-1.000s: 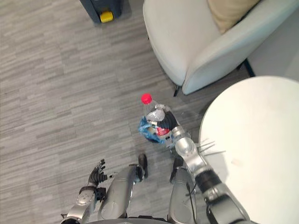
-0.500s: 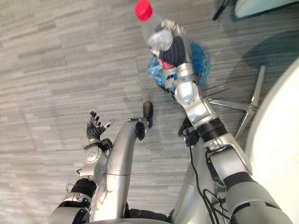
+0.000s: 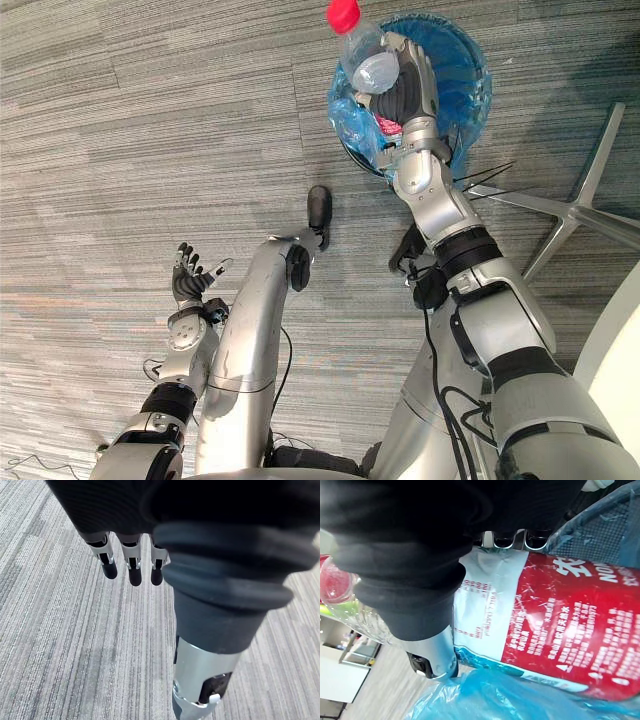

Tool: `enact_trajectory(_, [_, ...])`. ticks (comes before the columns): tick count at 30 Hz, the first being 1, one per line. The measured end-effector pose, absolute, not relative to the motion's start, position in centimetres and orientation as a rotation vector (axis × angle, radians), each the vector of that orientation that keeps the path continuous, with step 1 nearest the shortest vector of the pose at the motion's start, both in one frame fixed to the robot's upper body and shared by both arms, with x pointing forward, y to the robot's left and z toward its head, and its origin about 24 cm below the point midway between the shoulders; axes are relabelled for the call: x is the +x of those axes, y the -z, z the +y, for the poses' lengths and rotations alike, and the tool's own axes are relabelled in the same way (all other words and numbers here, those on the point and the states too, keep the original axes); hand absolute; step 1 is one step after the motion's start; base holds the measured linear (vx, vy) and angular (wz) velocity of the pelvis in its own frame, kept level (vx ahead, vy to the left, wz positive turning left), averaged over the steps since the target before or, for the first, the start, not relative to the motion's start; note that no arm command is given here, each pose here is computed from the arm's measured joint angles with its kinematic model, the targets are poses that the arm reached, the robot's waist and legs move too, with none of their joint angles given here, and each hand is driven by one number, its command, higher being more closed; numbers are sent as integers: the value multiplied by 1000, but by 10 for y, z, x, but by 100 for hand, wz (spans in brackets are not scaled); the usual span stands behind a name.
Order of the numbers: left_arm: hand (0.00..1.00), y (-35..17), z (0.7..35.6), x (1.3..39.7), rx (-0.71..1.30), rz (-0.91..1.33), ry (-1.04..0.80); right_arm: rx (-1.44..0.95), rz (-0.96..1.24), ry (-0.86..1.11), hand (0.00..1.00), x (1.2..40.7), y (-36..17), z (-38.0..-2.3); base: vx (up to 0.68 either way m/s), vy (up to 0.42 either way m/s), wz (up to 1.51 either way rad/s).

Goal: Gather rubbish on tea table into small bin, then transfer packed bag to large trash can.

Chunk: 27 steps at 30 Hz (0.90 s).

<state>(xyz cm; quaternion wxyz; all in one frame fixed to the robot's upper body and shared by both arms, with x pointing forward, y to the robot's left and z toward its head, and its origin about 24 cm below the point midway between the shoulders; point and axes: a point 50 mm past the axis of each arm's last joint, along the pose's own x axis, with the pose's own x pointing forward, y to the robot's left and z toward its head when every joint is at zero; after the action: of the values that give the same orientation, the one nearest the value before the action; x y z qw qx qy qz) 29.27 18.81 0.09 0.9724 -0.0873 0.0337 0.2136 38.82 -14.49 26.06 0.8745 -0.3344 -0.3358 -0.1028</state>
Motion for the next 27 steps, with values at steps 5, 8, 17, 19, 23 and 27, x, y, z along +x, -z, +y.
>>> enact_trajectory(5, [0, -4, 194, 293, -159, 52, -436, -679, -788, 223, 0, 371, -258, -141, -69, 18, -8])
enact_trajectory(8, [0, -5, 196, 293, -153, 50, -438, -714, -815, 219, 0, 362, -246, -139, -59, 11, -7])
enact_trajectory(17, [0, -5, 203, 292, -123, 46, -443, -904, -779, 223, 0, 360, -209, -136, -51, 13, -3])
enact_trajectory(19, [0, -7, 202, 292, -126, 40, -442, -947, -715, 217, 0, 368, -200, -136, -16, 3, 1])
enact_trajectory(23, [0, -7, 202, 292, -127, 38, -440, -1066, -593, 155, 0, 384, -182, -131, -29, 8, 1])
enact_trajectory(27, [0, -14, 198, 296, -128, 4, -423, -1136, -486, 107, 100, 395, -169, -126, -53, 18, 13])
